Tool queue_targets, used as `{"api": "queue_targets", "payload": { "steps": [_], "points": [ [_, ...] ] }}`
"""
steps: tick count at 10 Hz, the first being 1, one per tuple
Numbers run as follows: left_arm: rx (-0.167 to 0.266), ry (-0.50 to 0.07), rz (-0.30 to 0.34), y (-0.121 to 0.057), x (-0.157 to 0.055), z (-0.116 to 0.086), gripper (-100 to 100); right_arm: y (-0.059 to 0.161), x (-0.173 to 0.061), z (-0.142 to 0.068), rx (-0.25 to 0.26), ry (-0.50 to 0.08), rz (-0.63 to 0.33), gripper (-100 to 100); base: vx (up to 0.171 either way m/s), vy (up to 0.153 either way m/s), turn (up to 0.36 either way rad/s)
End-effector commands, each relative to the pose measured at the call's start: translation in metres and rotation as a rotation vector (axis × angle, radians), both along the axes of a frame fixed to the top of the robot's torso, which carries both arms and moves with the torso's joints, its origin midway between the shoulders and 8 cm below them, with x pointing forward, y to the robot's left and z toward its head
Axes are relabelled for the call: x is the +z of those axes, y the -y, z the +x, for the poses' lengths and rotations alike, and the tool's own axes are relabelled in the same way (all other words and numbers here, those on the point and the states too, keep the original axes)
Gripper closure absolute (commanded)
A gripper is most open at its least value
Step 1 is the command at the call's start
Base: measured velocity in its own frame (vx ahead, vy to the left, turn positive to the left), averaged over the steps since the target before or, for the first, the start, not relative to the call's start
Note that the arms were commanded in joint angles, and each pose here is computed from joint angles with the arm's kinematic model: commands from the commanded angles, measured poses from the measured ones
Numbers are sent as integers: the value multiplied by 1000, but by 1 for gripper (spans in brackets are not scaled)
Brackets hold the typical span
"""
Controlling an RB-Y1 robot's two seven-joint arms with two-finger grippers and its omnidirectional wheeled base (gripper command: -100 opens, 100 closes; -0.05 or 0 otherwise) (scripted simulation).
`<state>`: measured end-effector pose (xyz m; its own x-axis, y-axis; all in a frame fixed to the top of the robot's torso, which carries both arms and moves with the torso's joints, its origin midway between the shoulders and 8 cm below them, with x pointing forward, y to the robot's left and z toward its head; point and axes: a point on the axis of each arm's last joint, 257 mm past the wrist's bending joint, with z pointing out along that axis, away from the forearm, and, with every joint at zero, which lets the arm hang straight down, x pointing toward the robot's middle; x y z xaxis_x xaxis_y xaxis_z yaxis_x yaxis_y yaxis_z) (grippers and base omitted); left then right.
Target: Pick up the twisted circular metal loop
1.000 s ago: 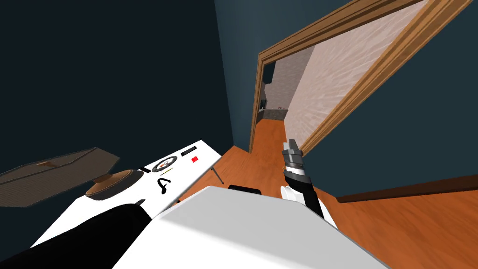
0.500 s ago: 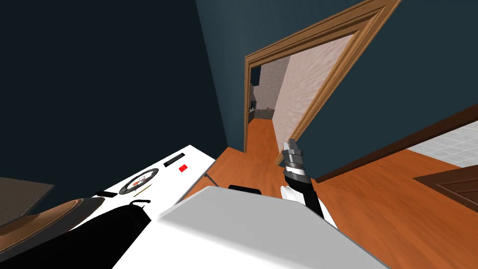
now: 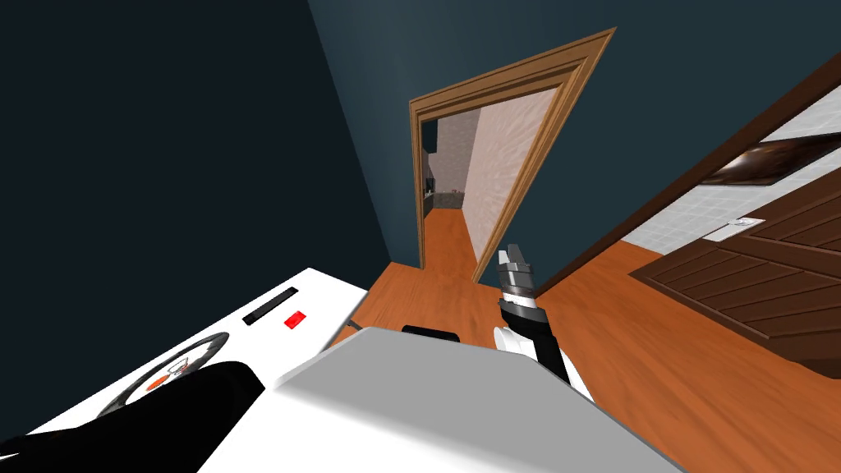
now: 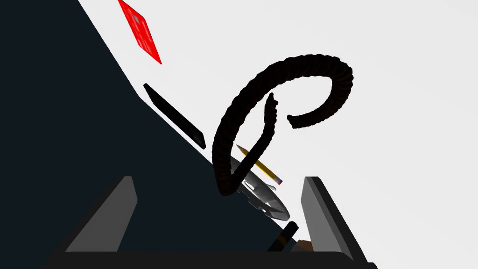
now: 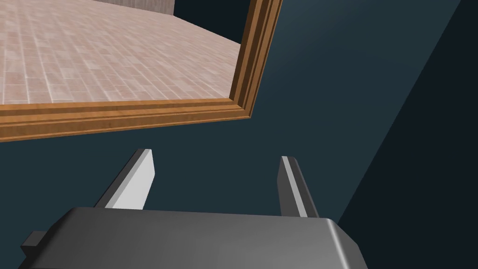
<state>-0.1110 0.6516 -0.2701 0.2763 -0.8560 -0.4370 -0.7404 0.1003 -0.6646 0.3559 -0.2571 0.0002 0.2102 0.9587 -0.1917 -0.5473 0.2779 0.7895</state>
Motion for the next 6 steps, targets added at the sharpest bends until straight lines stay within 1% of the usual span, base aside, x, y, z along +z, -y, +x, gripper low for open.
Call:
{"api": "queue_targets", "payload": {
  "steps": [1, 2, 3, 4, 5, 6],
  "points": [
    [0, 0, 0, 0, 0, 0, 0, 0, 0, 0, 0, 0, 0, 0, 2, 4, 11],
    [31, 4, 2, -5, -6, -4, -100, 0, 0, 0, 0, 0, 0, 0, -24, -4, -208],
    [49, 6, 3, -7, -9, -7, -100, 0, 0, 0, 0, 0, 0, 0, -51, -5, -239],
    [35, 5, 1, -5, -6, -5, -100, 0, 0, 0, 0, 0, 0, 0, -24, 1, -39],
    [38, 5, 2, -6, -6, -6, 100, 0, 0, 0, 0, 0, 0, 0, 0, 0, 0],
    [38, 5, 2, -6, -6, -6, 100, 0, 0, 0, 0, 0, 0, 0, 0, 0, 0]
  ]
}}
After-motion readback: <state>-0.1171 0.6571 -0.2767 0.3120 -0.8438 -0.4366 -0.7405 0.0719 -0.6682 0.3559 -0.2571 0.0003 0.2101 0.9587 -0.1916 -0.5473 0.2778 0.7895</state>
